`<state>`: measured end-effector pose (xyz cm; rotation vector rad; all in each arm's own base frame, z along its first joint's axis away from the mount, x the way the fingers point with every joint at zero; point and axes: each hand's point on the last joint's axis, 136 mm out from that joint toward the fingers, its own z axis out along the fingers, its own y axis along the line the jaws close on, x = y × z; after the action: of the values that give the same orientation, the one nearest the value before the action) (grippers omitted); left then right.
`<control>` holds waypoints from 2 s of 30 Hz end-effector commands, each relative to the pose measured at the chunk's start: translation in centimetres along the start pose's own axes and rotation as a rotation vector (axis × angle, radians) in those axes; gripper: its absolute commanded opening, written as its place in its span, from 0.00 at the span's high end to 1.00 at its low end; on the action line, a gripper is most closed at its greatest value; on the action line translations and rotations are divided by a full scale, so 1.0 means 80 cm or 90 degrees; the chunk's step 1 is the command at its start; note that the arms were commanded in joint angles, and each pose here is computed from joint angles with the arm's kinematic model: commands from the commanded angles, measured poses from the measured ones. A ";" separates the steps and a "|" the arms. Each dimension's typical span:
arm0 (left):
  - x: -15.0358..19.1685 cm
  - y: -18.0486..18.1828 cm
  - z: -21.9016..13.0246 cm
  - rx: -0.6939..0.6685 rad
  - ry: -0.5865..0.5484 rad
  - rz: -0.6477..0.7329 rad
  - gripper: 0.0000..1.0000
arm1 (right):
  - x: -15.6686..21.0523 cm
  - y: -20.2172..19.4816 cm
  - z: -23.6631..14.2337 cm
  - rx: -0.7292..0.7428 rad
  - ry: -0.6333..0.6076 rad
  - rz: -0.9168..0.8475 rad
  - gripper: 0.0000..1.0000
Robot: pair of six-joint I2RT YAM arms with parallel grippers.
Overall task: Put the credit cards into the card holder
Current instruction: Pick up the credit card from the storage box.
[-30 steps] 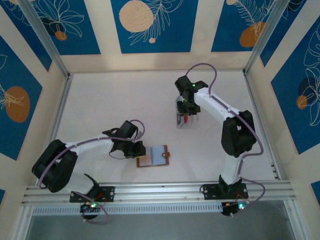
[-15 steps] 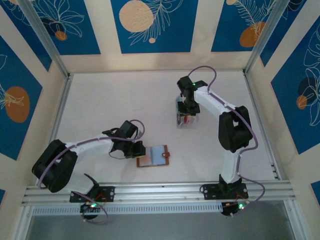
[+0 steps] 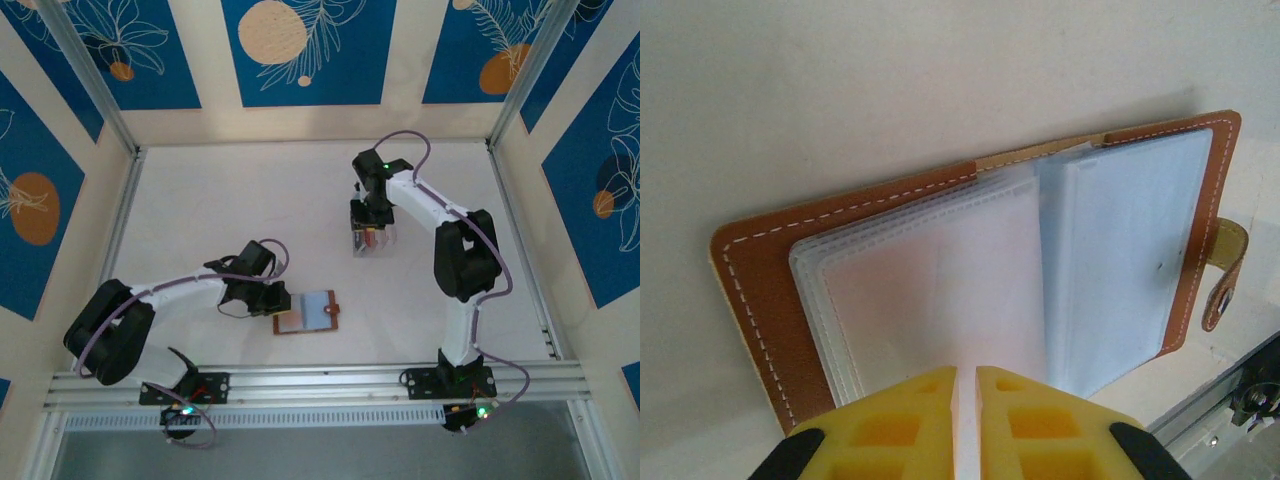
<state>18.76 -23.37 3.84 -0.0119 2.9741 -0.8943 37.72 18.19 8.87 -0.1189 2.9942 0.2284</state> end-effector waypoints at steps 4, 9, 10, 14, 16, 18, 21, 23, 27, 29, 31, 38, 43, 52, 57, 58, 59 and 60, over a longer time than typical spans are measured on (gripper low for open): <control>0.004 0.003 -0.007 0.004 0.003 -0.002 0.88 | 0.000 0.005 0.013 -0.020 0.025 0.003 0.69; 0.004 0.004 -0.007 0.003 0.003 -0.005 0.88 | 0.000 0.004 0.011 -0.007 0.022 0.000 0.69; 0.004 0.005 -0.006 0.002 0.004 -0.006 0.88 | 0.000 0.004 0.011 -0.006 0.022 -0.001 0.70; 0.004 0.004 -0.006 0.004 0.004 -0.006 0.88 | -0.001 0.004 0.007 -0.005 0.017 -0.001 0.75; 0.004 0.005 -0.006 0.002 0.005 -0.006 0.88 | -0.003 0.001 0.002 0.002 0.010 0.000 0.79; 0.005 0.006 -0.005 0.001 0.005 -0.007 0.88 | -0.003 -0.002 -0.002 0.009 0.007 0.000 0.81; 0.005 0.006 -0.005 0.002 0.006 -0.006 0.88 | -0.003 -0.008 -0.005 0.020 0.005 0.001 0.84; 0.004 0.005 -0.006 0.002 0.004 -0.006 0.88 | -0.003 -0.011 -0.007 0.028 0.003 0.002 0.87; 0.005 0.005 -0.006 0.003 0.003 -0.006 0.88 | -0.003 -0.014 -0.016 0.034 -0.004 0.004 0.89; 0.004 0.004 -0.007 0.004 0.002 -0.006 0.88 | -0.003 -0.014 -0.023 0.036 -0.011 0.004 0.91; 0.003 0.002 -0.009 0.008 0.001 -0.003 0.88 | -0.005 -0.017 -0.031 0.045 -0.020 0.005 0.94; 0.005 -0.003 -0.026 -0.001 -0.006 0.020 0.87 | -0.009 -0.010 -0.084 0.062 -0.092 -0.009 1.00; 0.009 0.002 -0.039 -0.029 -0.012 0.047 0.87 | 0.003 0.016 -0.125 0.040 -0.152 -0.039 1.00; 0.008 -0.026 -0.011 -0.010 0.019 0.079 0.86 | 0.071 0.089 -0.120 -0.239 -0.199 -0.057 1.00; 0.010 -0.020 0.007 -0.029 0.035 0.075 0.87 | 0.112 0.119 -0.105 -0.378 -0.181 -0.073 1.00; 0.010 -0.014 0.008 -0.040 0.035 0.072 0.87 | 0.122 0.127 -0.098 -0.397 -0.171 -0.081 1.00; 0.011 -0.010 0.010 -0.049 0.035 0.071 0.87 | 0.130 0.134 -0.092 -0.410 -0.164 -0.089 1.00; 0.012 -0.003 0.011 -0.062 0.036 0.068 0.87 | 0.138 0.140 -0.085 -0.419 -0.158 -0.098 1.00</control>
<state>17.75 -24.27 3.53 0.1610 3.0320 -0.7943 25.96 23.94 13.45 -0.2656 2.6596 0.8569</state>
